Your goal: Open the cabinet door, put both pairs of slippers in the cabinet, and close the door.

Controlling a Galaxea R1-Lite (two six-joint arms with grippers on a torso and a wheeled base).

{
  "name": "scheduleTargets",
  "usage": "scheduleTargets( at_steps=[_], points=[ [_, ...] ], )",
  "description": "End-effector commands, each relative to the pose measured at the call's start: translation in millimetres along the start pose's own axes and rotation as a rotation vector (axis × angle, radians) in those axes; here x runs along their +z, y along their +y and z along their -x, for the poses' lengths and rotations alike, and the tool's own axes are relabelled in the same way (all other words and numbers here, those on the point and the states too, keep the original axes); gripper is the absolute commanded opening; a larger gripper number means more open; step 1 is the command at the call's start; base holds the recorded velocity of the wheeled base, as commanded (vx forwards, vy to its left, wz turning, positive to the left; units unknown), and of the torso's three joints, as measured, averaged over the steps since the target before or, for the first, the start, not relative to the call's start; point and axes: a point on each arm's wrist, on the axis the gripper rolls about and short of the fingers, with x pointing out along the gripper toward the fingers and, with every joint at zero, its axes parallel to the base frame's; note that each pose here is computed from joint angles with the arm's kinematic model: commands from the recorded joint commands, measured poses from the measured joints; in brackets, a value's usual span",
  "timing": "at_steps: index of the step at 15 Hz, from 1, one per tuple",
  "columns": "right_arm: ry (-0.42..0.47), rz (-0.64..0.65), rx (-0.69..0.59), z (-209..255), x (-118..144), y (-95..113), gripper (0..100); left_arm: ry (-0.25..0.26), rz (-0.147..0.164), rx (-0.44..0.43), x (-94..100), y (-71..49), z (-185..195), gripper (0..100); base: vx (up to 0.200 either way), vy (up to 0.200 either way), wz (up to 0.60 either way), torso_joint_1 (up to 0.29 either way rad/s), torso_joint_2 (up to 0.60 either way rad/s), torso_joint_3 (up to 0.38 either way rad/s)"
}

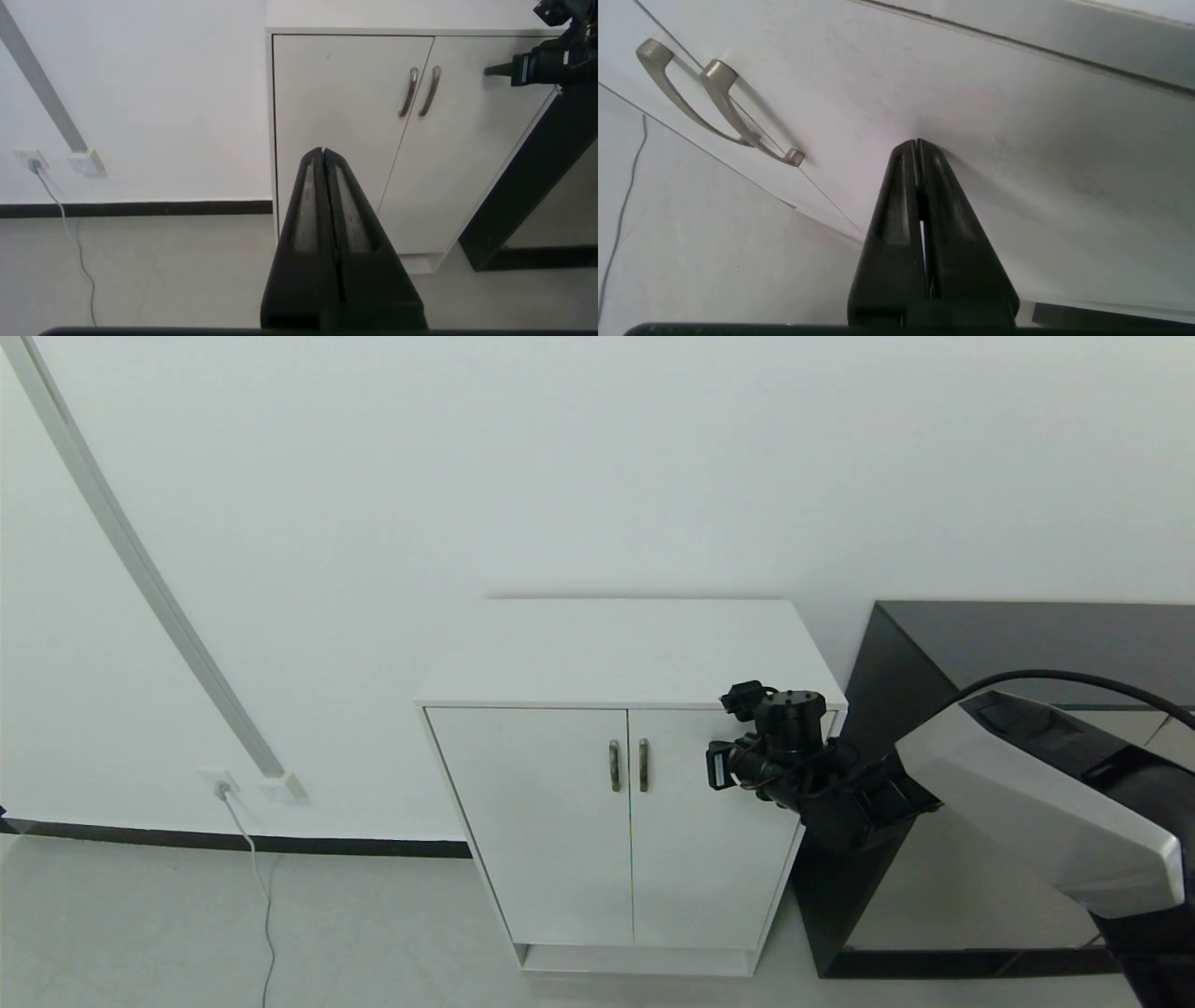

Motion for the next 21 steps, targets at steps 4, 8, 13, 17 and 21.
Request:
scheduleTargets(
  at_steps=[4,8,13,17,21],
  points=[
    [0.000,-0.001,0.002,6,2,1,0,0.000,0.001,0.001,0.0,0.0,0,0,0.000,0.000,0.00,0.000,0.00,0.000],
    [0.018,-0.005,0.006,34,11,1,0,0.000,0.001,-0.001,0.0,0.0,0,0,0.000,0.000,0.00,0.000,0.00,0.000],
    [-0.013,-0.009,-0.068,97,24,-6,0,0.000,0.001,0.001,0.0,0.0,0,0,0.000,0.000,0.00,0.000,0.00,0.000],
    [-0.021,-0.014,-0.140,156,33,-15,0,0.000,0.001,-0.001,0.0,0.0,0,0,0.000,0.000,0.00,0.000,0.00,0.000],
    [-0.029,-0.025,-0.232,220,31,-30,0,0.000,0.001,0.001,0.0,0.0,0,0,0.000,0.000,0.00,0.000,0.00,0.000]
  ],
)
